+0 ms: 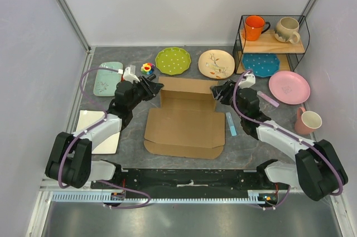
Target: Fold the paper box
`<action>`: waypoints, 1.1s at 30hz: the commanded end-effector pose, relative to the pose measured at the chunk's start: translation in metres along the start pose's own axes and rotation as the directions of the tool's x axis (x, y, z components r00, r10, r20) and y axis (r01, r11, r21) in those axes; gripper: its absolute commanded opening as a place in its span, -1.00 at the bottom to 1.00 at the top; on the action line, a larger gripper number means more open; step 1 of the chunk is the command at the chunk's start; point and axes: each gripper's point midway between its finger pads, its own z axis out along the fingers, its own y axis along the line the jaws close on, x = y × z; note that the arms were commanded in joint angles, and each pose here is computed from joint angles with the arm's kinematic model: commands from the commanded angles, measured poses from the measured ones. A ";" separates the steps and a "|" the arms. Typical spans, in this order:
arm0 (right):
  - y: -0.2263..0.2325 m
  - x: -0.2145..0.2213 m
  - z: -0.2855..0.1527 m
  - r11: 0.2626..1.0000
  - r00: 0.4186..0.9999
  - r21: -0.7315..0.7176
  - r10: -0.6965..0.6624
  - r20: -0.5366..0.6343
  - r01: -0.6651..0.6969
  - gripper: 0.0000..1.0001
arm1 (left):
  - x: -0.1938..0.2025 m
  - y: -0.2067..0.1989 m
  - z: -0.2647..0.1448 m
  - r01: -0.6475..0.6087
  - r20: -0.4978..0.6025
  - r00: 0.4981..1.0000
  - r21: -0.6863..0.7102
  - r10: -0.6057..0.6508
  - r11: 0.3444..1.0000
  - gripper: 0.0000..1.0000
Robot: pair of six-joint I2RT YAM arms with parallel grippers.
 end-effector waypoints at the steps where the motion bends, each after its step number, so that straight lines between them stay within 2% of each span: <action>1: -0.073 0.072 -0.010 0.976 0.979 0.204 -0.039 -0.198 0.080 0.13 | 0.112 0.115 -0.049 0.006 -0.298 0.942 -0.445 -0.155 0.896 -0.56; 7: -0.098 0.109 -0.023 0.970 0.968 0.237 0.008 -0.249 0.053 -0.04 | 0.116 0.114 -0.054 -0.008 -0.295 0.945 -0.446 -0.139 0.895 -0.57; 13: -0.093 0.101 -0.024 0.972 0.970 0.227 -0.010 -0.241 0.066 -0.14 | 0.111 0.111 -0.054 -0.024 -0.296 0.947 -0.446 -0.122 0.895 -0.59; 16: -0.077 0.074 -0.021 0.974 0.978 0.210 -0.042 -0.203 0.085 0.04 | 0.093 0.098 -0.051 -0.035 -0.267 0.960 -0.423 -0.088 0.906 -0.56; 17: -0.074 0.067 -0.021 0.973 0.980 0.211 -0.052 -0.191 0.093 0.15 | 0.084 0.091 -0.049 -0.036 -0.255 0.964 -0.414 -0.078 0.910 -0.53; 20: -0.061 0.042 -0.019 0.972 0.985 0.209 -0.079 -0.157 0.111 0.26 | 0.066 0.079 -0.049 -0.056 -0.235 0.971 -0.403 -0.044 0.914 -0.48; 22: -0.057 0.036 -0.019 0.972 0.984 0.202 -0.094 -0.152 0.124 0.23 | 0.065 0.077 -0.049 -0.082 -0.251 0.968 -0.389 -0.020 0.917 -0.49; 23: -0.057 0.036 -0.019 0.971 0.984 0.205 -0.097 -0.152 0.128 0.14 | 0.066 0.080 -0.049 -0.086 -0.255 0.967 -0.397 -0.020 0.914 -0.49; 26: -0.066 0.047 -0.020 0.966 0.979 0.221 -0.093 -0.180 0.133 0.00 | 0.084 0.093 -0.052 -0.076 -0.290 0.955 -0.428 -0.057 0.900 -0.53; 33: -0.105 0.102 -0.036 0.953 0.962 0.281 -0.038 -0.271 0.116 -0.05 | 0.118 0.115 -0.060 -0.058 -0.361 0.921 -0.497 -0.146 0.866 -0.56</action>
